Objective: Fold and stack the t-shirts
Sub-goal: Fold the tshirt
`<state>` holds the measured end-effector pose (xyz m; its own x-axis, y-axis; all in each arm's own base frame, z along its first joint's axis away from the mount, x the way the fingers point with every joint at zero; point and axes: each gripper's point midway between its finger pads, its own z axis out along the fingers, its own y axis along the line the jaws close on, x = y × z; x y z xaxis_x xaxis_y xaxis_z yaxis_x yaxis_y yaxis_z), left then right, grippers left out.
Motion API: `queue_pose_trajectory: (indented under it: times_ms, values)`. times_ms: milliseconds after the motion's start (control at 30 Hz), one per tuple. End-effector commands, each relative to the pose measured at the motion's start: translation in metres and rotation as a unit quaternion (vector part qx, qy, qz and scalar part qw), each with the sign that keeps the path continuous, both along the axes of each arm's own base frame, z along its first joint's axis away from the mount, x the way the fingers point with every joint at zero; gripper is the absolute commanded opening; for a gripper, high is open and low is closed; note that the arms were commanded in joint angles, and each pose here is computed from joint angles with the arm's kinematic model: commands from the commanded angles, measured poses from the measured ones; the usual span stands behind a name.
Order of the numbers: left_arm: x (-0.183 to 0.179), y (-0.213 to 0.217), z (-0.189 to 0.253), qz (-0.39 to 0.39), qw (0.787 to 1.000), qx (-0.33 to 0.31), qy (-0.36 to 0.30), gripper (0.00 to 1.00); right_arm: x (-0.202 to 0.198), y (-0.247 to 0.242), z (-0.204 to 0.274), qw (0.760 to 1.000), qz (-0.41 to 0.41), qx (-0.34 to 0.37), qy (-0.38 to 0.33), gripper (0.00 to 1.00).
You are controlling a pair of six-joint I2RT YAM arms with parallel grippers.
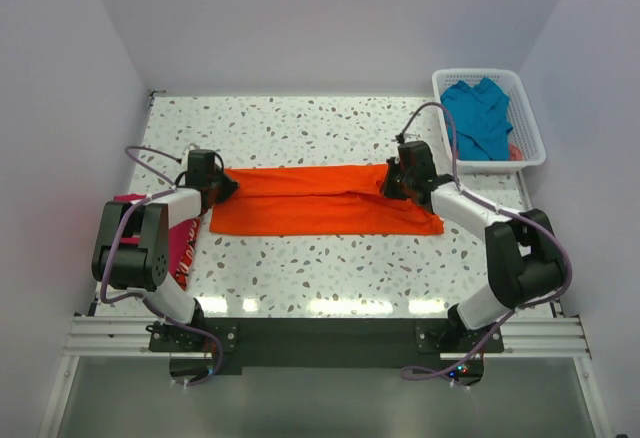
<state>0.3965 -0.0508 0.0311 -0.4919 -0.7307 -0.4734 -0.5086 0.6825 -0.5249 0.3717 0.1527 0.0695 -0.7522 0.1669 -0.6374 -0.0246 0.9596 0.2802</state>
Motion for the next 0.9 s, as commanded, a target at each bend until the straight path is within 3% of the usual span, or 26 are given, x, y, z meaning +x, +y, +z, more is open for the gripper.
queue_pose_trajectory:
  times_ms: [0, 367, 600, 733, 867]
  values:
    - [0.008, 0.002, 0.009, 0.006, 1.0, -0.008, -0.024, 0.26, 0.001, 0.009, 0.029, 0.998, -0.001, 0.036, -0.046, 0.0]
    - [0.007, 0.002, 0.012, 0.006, 1.0, -0.009, -0.028, 0.26, -0.037, 0.052, 0.016, 0.998, 0.029, 0.033, -0.049, 0.0]
    - [0.005, 0.002, 0.017, 0.005, 0.999, -0.008, -0.031, 0.26, -0.042, 0.048, -0.003, 0.998, 0.011, 0.028, -0.054, 0.01]
    - [0.006, 0.0, 0.023, 0.002, 0.999, -0.012, -0.04, 0.27, -0.043, 0.046, 0.001, 0.998, 0.01, 0.024, -0.058, 0.18]
    - [0.007, 0.0, 0.03, 0.001, 0.999, -0.012, -0.05, 0.28, -0.041, 0.034, 0.026, 0.996, -0.007, 0.011, -0.084, 0.42]
